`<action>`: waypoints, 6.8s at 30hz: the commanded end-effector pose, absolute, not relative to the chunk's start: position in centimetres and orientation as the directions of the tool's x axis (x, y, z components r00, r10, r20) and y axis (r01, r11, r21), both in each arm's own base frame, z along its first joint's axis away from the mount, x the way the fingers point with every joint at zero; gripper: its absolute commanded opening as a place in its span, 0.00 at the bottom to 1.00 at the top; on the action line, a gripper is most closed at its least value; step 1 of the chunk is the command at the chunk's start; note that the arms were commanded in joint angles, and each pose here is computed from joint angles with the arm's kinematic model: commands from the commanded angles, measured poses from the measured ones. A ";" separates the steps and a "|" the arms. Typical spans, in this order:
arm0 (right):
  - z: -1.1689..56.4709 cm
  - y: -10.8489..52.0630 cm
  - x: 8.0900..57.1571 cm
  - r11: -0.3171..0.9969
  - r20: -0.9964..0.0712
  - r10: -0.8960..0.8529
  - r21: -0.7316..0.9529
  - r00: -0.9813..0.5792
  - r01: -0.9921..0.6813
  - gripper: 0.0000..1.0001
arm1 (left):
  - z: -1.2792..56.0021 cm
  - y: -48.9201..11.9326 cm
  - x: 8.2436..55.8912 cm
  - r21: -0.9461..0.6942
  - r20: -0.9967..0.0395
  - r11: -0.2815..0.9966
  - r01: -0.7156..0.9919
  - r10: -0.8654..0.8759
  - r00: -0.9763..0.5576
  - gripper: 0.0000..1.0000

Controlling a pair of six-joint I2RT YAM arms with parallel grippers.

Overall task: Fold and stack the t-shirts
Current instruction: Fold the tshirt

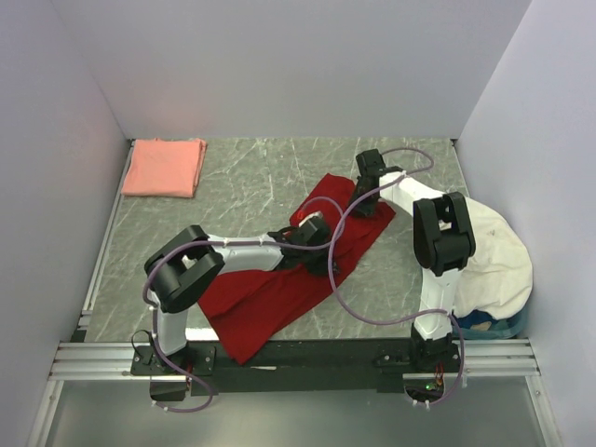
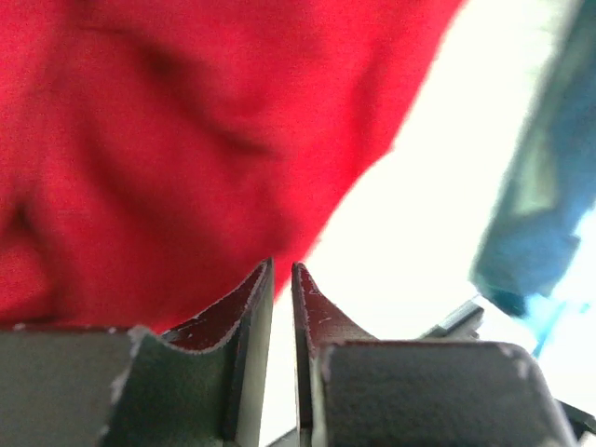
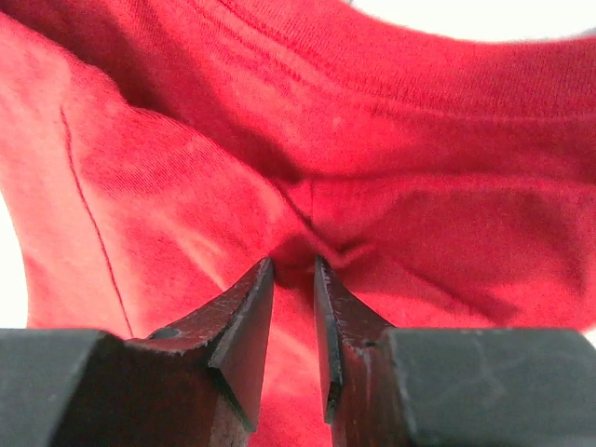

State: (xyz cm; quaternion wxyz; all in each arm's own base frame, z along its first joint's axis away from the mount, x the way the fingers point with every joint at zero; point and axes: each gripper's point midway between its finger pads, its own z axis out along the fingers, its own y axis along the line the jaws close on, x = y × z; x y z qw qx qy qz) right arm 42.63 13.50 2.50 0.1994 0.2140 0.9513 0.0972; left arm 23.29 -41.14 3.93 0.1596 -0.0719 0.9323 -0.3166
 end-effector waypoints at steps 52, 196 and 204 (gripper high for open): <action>2.7 18.4 52.5 0.974 -0.411 0.215 0.160 -0.886 0.162 0.35 | 5.4 -36.2 16.8 -0.559 -0.265 0.829 -0.034 -0.218 -0.939 0.13; 5.5 17.6 8.8 0.966 -0.398 0.027 0.245 -0.917 -0.078 0.45 | 3.2 -25.3 10.3 -0.403 -0.305 0.889 0.217 0.093 -0.948 0.41; 6.4 17.6 10.2 0.951 -0.413 0.117 0.308 -0.903 -0.018 0.50 | 2.0 -24.2 9.7 -0.384 -0.274 0.907 0.173 0.067 -0.959 0.01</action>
